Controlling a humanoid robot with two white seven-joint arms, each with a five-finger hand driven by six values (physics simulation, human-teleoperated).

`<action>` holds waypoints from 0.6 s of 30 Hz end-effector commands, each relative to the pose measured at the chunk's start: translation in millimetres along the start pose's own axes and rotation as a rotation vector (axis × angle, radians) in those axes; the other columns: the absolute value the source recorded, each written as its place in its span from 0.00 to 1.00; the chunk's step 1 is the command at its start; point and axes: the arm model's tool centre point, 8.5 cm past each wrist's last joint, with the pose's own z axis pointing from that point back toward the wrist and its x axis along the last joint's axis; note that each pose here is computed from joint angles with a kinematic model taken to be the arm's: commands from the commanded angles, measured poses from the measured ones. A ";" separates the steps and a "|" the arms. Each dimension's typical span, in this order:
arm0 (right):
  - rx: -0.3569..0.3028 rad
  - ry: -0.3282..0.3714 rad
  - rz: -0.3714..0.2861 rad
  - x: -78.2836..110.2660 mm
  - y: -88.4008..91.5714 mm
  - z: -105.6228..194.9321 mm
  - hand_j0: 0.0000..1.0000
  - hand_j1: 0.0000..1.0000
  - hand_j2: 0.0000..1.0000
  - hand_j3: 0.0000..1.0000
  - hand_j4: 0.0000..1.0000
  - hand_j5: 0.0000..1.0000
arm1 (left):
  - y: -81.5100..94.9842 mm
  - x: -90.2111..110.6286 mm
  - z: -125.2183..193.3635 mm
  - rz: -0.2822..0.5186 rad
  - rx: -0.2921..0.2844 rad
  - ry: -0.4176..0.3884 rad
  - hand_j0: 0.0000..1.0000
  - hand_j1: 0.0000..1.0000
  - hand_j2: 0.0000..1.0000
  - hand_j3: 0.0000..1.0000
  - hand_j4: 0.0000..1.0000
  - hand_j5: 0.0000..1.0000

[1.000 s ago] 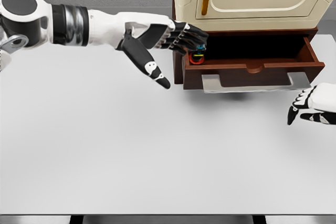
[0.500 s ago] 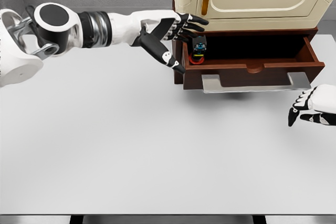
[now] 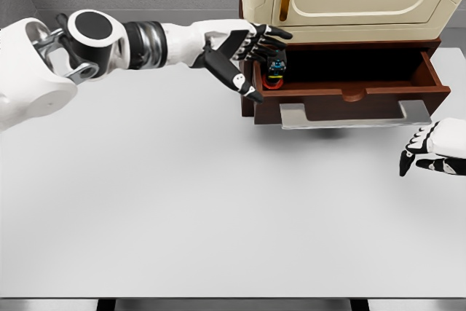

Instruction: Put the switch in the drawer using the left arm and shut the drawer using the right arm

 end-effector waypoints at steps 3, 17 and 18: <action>-0.002 0.000 -0.005 0.0 -0.4 0.2 0.47 0.47 0.47 0.47 0.47 0.47 | -3.1 3.1 -6.1 0.002 -0.011 -0.010 1.00 1.00 1.00 1.00 1.00 1.00; 0.003 0.000 -0.011 -0.2 2.4 -0.1 0.47 0.47 0.47 0.47 0.47 0.47 | -37.3 24.8 -54.3 -0.054 -0.114 -0.054 1.00 1.00 1.00 1.00 1.00 1.00; 0.003 0.000 -0.011 -0.2 2.4 -0.1 0.46 0.46 0.46 0.46 0.46 0.46 | -41.2 28.1 -57.1 -0.057 -0.126 -0.061 1.00 1.00 1.00 1.00 1.00 1.00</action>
